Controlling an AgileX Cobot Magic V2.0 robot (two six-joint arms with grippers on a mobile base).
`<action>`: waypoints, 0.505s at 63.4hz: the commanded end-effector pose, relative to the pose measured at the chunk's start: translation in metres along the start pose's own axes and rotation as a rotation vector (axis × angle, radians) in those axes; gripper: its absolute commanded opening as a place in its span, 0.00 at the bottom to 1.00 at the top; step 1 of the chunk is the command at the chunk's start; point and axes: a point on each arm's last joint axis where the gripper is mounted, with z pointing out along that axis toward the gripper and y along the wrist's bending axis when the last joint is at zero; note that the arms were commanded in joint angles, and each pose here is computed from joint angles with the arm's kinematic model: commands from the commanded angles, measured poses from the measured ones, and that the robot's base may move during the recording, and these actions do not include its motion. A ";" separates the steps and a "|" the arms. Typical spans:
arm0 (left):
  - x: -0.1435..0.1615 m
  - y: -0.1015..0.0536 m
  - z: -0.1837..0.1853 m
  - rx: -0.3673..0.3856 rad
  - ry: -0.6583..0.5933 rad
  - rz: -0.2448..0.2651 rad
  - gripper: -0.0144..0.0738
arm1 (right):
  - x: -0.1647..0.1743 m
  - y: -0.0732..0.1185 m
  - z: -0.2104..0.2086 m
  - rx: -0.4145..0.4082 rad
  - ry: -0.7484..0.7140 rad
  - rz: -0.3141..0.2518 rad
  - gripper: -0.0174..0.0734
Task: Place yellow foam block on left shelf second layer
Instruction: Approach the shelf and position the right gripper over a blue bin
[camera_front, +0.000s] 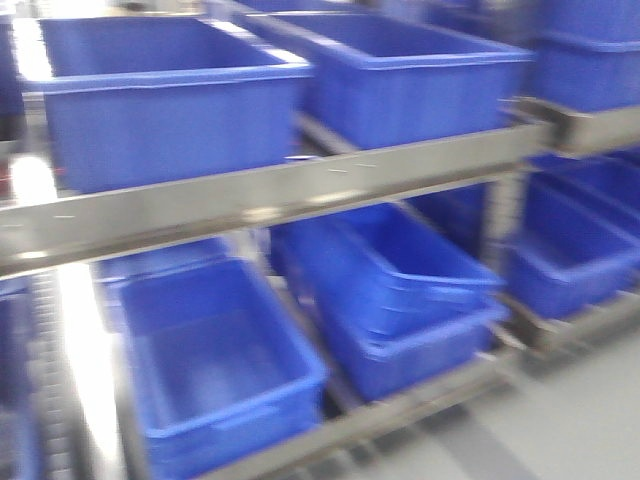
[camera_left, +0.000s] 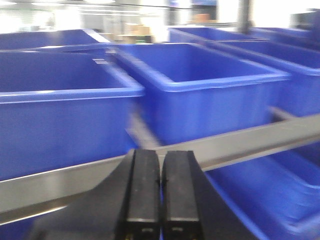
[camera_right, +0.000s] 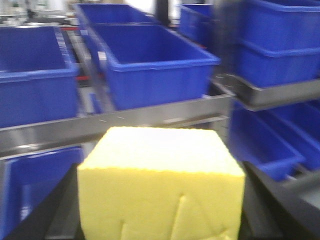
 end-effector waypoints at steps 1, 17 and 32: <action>0.001 0.000 -0.001 0.008 -0.073 -0.009 0.30 | -0.018 0.000 -0.001 0.005 -0.114 -0.002 0.75; 0.001 0.000 -0.001 0.008 -0.073 -0.009 0.30 | -0.018 0.000 -0.001 0.005 -0.114 -0.002 0.75; 0.001 0.000 -0.001 0.008 -0.073 -0.009 0.30 | -0.018 0.000 -0.001 0.005 -0.114 -0.002 0.75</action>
